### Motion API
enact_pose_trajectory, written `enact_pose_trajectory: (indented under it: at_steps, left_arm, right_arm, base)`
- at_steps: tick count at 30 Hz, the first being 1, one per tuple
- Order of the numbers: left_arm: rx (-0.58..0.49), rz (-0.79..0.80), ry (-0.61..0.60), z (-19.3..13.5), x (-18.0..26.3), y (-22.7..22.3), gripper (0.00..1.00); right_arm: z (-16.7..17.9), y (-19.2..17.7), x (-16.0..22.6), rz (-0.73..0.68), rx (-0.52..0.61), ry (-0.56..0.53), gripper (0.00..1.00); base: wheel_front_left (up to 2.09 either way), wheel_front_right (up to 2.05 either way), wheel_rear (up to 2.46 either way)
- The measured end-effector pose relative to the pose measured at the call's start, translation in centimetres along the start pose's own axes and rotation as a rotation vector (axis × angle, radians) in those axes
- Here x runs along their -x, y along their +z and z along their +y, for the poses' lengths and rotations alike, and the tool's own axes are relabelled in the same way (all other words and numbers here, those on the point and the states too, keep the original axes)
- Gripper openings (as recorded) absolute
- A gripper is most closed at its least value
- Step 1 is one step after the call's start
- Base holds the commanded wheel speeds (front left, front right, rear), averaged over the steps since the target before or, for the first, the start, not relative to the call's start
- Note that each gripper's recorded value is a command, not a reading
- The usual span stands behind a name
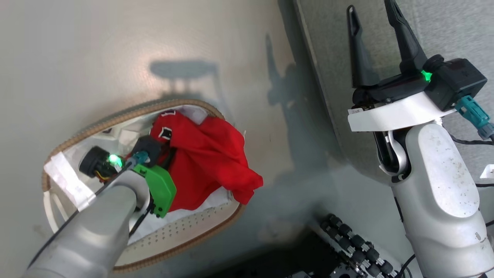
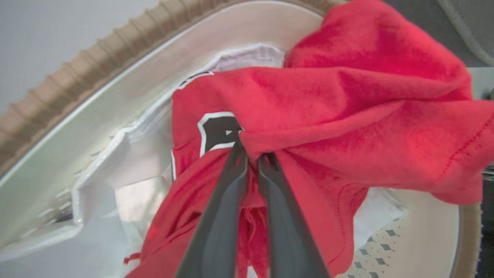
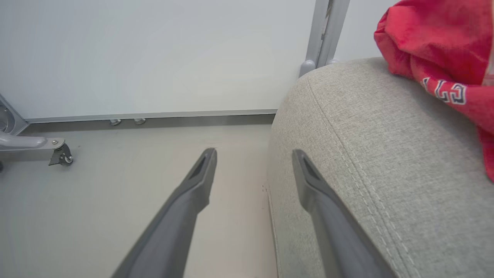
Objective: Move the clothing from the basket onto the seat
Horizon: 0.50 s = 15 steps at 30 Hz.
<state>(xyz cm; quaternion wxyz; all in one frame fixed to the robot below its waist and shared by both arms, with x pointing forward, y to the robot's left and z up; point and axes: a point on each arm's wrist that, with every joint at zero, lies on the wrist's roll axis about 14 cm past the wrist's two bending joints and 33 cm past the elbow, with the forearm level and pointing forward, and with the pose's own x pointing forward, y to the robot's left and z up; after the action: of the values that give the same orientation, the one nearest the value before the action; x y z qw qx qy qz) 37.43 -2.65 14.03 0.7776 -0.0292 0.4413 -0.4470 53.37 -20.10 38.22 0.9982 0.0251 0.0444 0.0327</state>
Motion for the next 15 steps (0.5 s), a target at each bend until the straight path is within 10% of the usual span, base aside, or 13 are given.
enact_pose_trajectory:
  at_steps: [15]
  left_arm:
    - [0.043, -0.255, 0.128, -2.7, 7.7, 7.3, 0.0]
  right_arm:
    - [2.4, 5.7, 3.7, -0.059, -0.017, 0.034, 1.0]
  base:
    - [0.0, 0.0, 0.0]
